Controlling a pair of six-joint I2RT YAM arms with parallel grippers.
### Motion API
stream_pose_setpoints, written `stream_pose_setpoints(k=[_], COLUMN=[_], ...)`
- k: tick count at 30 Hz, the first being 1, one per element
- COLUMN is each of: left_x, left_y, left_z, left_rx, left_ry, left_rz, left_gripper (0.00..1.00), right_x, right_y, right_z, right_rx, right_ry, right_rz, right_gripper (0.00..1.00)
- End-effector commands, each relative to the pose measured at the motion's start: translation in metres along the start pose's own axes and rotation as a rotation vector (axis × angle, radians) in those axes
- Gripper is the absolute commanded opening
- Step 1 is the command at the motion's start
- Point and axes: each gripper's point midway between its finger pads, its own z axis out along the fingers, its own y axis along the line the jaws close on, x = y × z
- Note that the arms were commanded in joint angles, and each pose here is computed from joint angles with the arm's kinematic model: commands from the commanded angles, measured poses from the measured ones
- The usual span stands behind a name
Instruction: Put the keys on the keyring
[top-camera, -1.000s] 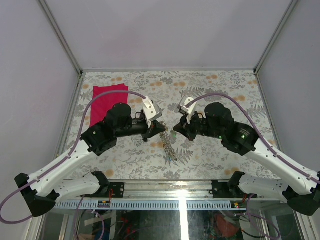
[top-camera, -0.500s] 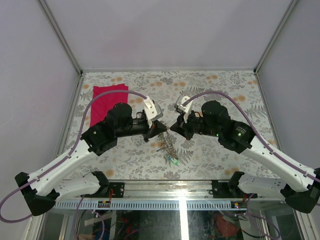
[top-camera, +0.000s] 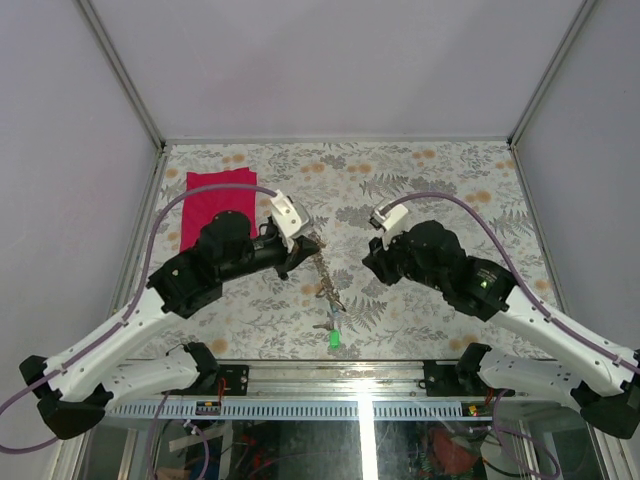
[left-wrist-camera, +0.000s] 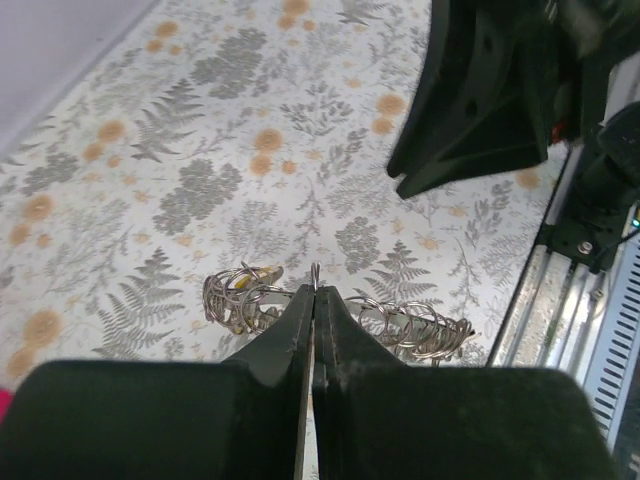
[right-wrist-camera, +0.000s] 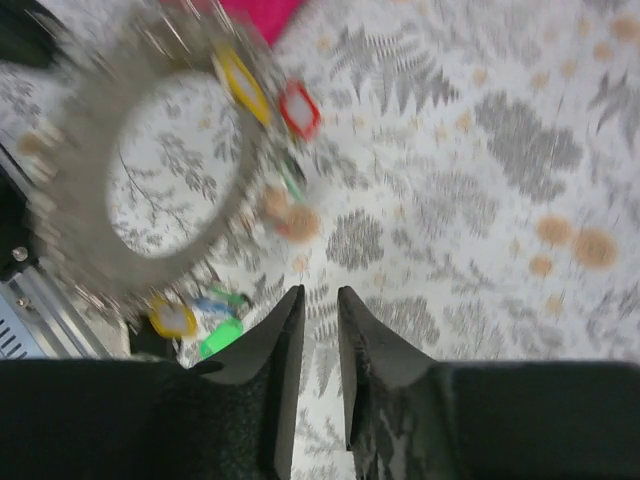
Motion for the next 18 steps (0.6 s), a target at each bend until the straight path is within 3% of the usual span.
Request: stream_pose_setpoints(k=[1, 9, 18], left_x=[-0.035, -0.048, -0.056], left_y=[0.022, 0.031, 0.031], left_z=[-0.025, -0.047, -0.067], left_rx=[-0.153, -0.224, -0.249], left_ry=[-0.116, -0.139, -0.170], left_rz=[0.018, 0.026, 0.018], left_gripper=[0.00, 0.00, 0.00], right_x=[0.045, 0.108, 0.161], right_y=[-0.011, 0.032, 0.074], right_z=[0.000, 0.038, 0.084], right_rx=[0.099, -0.037, -0.174], right_ry=[0.076, 0.238, 0.450], right_rz=[0.163, 0.415, 0.360], right_gripper=[0.30, 0.38, 0.50])
